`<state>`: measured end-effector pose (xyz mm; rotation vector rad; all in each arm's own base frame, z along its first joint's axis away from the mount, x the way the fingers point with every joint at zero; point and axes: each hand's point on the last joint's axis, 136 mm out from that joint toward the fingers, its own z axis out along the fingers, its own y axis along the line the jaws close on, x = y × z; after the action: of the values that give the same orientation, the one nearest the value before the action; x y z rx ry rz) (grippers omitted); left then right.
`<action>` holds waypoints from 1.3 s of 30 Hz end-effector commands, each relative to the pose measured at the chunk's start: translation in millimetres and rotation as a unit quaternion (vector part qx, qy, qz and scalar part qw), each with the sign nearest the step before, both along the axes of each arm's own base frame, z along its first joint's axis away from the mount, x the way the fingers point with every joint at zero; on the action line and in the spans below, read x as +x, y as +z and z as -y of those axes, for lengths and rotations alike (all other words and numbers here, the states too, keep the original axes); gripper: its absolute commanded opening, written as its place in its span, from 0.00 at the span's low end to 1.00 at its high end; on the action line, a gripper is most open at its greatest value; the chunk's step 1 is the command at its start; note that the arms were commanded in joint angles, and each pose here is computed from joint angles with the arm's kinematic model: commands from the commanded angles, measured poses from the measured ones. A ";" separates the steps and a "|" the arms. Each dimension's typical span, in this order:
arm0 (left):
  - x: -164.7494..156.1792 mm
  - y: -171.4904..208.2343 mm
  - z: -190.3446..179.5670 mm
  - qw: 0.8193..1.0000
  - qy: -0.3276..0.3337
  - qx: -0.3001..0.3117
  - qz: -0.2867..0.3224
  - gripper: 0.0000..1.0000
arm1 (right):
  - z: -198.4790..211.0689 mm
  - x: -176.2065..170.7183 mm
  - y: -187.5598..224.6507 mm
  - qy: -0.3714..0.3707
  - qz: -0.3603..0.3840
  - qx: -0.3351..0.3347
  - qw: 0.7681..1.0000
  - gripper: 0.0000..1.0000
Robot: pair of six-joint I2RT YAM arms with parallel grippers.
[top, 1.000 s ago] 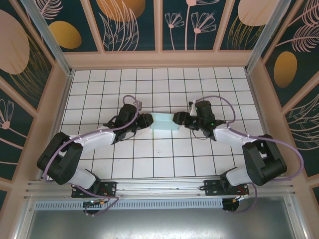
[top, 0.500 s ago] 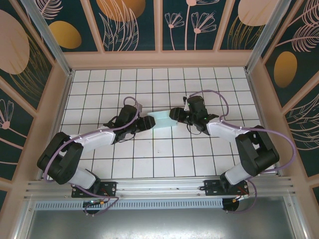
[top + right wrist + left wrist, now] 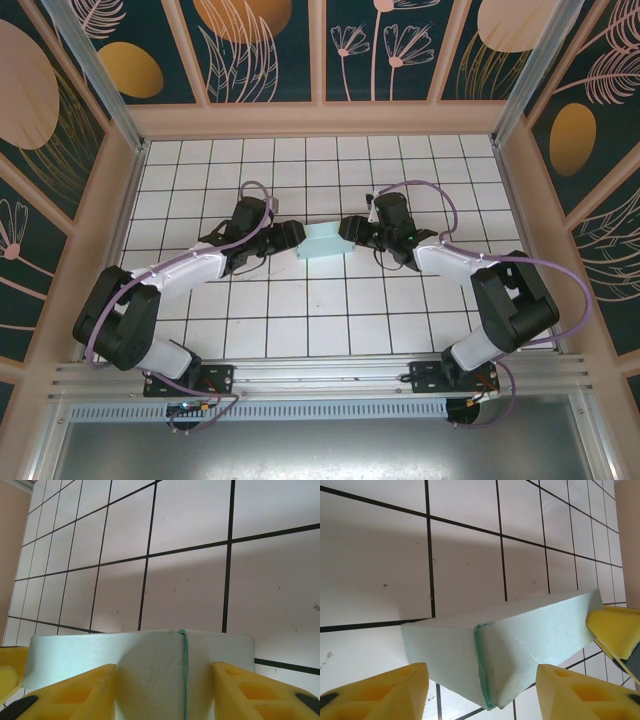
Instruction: Fold the paper box
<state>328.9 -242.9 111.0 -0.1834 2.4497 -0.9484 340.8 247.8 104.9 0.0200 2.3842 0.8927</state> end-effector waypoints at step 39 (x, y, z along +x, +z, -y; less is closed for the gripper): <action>76.1 67.0 -20.9 0.984 -0.001 0.126 0.127 0.96 | -4.0 -28.1 96.8 0.352 0.297 -0.244 0.854 0.99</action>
<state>397.4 -245.5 175.3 0.0040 2.3068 -0.7429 330.4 241.0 216.4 -0.8891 1.9769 0.4547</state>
